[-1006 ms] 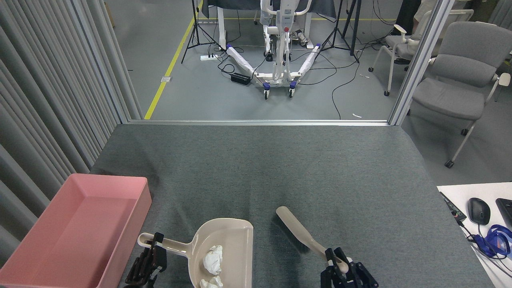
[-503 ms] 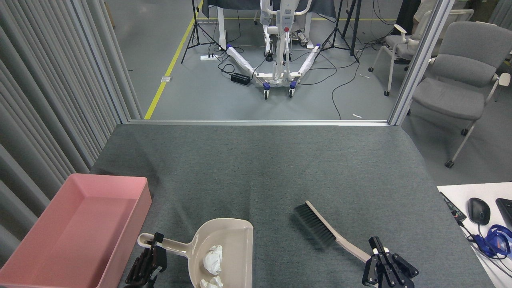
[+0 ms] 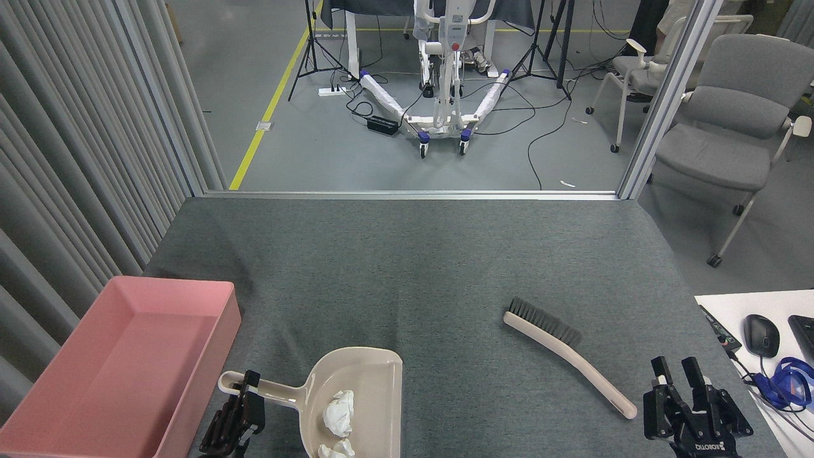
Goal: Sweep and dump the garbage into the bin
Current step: 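Lift the dustpan with the left gripper and tip it over the pink bin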
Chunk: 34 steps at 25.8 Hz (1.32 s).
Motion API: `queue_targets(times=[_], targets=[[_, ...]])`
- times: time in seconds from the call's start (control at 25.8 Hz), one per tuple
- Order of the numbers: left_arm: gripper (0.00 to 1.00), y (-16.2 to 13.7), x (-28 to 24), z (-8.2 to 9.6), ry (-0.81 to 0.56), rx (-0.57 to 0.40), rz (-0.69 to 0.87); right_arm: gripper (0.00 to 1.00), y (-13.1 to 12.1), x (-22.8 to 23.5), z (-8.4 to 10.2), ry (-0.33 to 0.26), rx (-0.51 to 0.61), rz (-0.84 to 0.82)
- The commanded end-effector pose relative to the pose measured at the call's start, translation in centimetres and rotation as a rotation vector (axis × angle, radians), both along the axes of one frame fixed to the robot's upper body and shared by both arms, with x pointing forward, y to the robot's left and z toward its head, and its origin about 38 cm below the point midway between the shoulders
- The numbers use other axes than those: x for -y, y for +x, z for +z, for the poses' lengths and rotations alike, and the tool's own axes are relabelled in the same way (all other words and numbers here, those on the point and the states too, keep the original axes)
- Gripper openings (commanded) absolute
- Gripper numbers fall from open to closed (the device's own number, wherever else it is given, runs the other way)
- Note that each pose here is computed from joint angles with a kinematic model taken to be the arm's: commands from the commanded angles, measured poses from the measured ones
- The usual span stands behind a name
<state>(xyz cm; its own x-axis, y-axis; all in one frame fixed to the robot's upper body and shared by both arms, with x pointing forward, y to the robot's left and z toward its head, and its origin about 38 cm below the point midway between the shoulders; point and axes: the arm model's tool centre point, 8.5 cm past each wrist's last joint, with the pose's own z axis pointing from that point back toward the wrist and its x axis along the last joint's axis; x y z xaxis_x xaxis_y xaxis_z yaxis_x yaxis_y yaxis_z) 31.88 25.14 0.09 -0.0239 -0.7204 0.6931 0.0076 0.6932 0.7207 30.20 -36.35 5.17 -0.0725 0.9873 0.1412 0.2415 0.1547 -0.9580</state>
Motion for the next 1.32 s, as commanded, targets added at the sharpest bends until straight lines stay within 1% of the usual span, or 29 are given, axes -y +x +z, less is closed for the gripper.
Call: queue_targets(times=[0.0,0.31,0.39,0.46,0.54,0.58,0.66,0.74,0.85,1.08,1.28], targets=[[0.00,0.0,0.1,0.4,-0.002,0.017,-0.003,0.98,-0.3,0.4,0.0,0.000,0.000,-0.005],[0.00,-0.4,-0.1,0.1,-0.012,0.006,0.005,0.98,-0.5,0.4,-0.2,0.000,-0.006,-0.009],[0.00,-0.3,-0.1,0.8,-0.024,0.017,0.001,0.98,-0.6,0.5,-0.2,0.000,-0.008,-0.009],[0.00,-0.1,-0.2,1.4,-0.101,0.018,0.009,0.98,-0.6,0.5,-0.3,0.000,-0.011,-0.009],[0.00,-0.8,-0.4,1.1,-0.166,-0.011,0.017,0.98,-0.7,0.5,-0.3,-0.003,-0.013,-0.008],[0.00,-1.1,-0.4,1.1,-0.174,-0.013,0.017,0.98,-0.8,0.5,-0.3,-0.006,-0.014,-0.007],[0.00,-1.4,-0.4,1.2,-0.184,-0.011,0.013,0.98,-1.0,1.2,-0.2,-0.028,-0.022,-0.005],[0.00,-1.5,-0.3,1.7,-0.208,0.001,0.013,0.98,-1.0,1.9,0.2,-0.053,-0.026,-0.004],[0.00,-1.3,-0.4,2.5,-0.286,0.028,0.022,0.98,-1.0,2.1,0.1,-0.059,-0.046,-0.004],[0.00,-1.1,-0.2,4.3,-0.346,0.080,0.005,0.98,-1.1,2.4,0.1,-0.075,-0.063,-0.004],[0.00,-0.5,-0.7,5.1,-0.417,0.107,0.023,0.98,-2.2,2.5,-0.8,-0.079,-0.096,-0.004]])
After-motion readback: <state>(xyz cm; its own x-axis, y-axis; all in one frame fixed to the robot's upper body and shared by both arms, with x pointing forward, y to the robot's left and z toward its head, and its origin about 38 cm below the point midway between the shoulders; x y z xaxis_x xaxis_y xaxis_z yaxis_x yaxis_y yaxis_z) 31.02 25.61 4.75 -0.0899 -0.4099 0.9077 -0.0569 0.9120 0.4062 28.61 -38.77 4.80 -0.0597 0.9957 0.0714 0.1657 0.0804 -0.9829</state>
